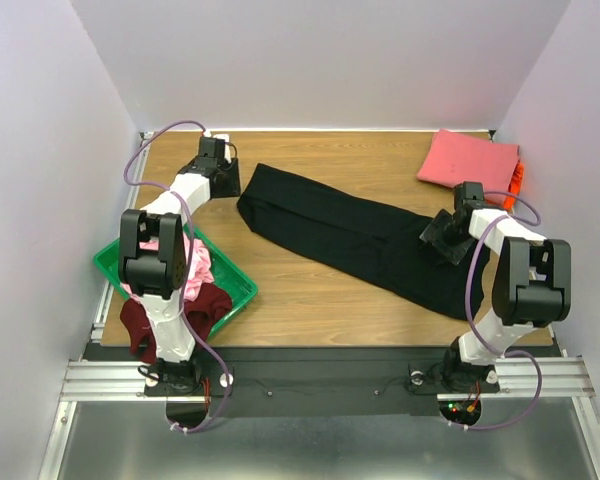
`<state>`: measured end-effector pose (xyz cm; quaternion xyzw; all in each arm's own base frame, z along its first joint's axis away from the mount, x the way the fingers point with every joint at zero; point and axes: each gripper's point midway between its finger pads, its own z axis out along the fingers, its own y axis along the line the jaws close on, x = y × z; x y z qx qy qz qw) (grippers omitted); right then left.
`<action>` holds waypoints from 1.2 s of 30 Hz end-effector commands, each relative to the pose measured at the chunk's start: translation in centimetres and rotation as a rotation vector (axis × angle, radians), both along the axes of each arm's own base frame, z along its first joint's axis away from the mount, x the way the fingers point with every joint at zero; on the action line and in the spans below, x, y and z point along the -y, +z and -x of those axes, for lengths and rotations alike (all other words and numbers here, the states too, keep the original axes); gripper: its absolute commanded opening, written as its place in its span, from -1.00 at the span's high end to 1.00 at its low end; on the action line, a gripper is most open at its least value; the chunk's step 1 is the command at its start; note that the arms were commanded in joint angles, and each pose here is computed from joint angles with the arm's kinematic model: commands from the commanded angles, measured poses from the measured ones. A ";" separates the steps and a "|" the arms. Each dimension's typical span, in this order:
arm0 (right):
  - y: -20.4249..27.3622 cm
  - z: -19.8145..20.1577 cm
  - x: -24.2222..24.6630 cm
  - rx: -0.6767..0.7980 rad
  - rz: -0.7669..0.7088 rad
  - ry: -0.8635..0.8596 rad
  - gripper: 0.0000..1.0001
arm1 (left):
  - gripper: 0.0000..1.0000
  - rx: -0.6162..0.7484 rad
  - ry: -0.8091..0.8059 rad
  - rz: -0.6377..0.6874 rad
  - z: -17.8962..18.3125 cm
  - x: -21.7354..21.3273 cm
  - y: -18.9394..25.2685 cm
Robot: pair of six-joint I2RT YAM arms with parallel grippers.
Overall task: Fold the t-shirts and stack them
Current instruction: Fold the tshirt
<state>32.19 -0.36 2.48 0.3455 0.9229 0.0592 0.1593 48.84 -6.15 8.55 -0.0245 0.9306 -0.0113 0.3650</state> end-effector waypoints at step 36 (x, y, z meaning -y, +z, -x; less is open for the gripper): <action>-3.2 3.6 2.1 -0.141 0.085 -0.001 -0.42 | 0.10 0.003 -0.142 -0.066 0.1 4.8 -1.8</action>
